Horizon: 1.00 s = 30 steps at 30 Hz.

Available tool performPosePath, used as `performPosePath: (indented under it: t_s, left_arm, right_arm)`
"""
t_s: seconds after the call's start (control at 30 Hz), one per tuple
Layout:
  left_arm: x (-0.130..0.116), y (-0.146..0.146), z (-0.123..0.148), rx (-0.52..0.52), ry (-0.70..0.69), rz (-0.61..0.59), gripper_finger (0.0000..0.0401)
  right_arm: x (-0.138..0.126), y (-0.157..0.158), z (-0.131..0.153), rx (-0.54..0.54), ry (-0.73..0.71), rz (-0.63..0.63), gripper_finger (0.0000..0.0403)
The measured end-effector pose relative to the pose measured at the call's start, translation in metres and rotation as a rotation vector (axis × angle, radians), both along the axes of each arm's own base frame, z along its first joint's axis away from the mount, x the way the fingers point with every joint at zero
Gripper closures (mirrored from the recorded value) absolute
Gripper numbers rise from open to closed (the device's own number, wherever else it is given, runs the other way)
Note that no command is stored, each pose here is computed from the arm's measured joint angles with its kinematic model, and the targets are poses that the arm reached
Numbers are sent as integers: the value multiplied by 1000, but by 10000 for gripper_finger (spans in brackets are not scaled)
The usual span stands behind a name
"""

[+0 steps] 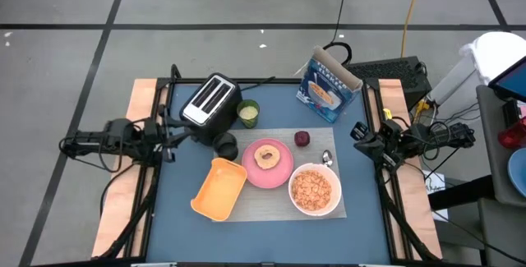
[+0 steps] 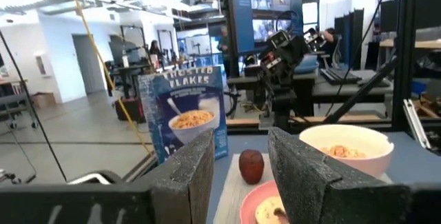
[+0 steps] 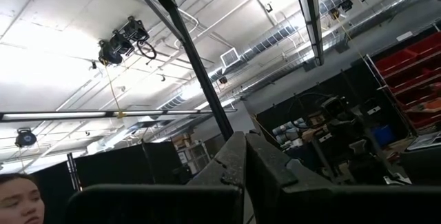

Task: Arrange a breakfast setting
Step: Return to Home Position

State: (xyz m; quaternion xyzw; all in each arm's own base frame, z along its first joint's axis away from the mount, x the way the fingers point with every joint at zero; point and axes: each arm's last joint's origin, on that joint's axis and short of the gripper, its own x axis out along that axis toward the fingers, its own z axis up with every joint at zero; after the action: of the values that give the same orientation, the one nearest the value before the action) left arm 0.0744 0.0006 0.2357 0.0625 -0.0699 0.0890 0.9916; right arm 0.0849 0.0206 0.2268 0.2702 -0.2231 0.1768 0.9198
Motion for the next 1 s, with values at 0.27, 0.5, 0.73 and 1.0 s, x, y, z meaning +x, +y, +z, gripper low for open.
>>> performPosePath:
  t_s: [0.27, 0.5, 0.73, 1.0]
  left_arm:
    - [3, -3, -5, 0, 14, -87, 256]
    - [12, -4, -22, 8, -36, -102, 256]
    - [19, -4, -42, 14, -68, -99, 256]
    - [20, -5, -49, 6, -64, -102, 256]
  right_arm:
    - [0, 0, 0, -22, -5, -13, 401]
    - [0, 0, 0, -23, -5, -12, 401]
    - [0, 0, 0, -22, -5, -12, 401]
    - [0, 0, 0, -44, -9, -25, 401]
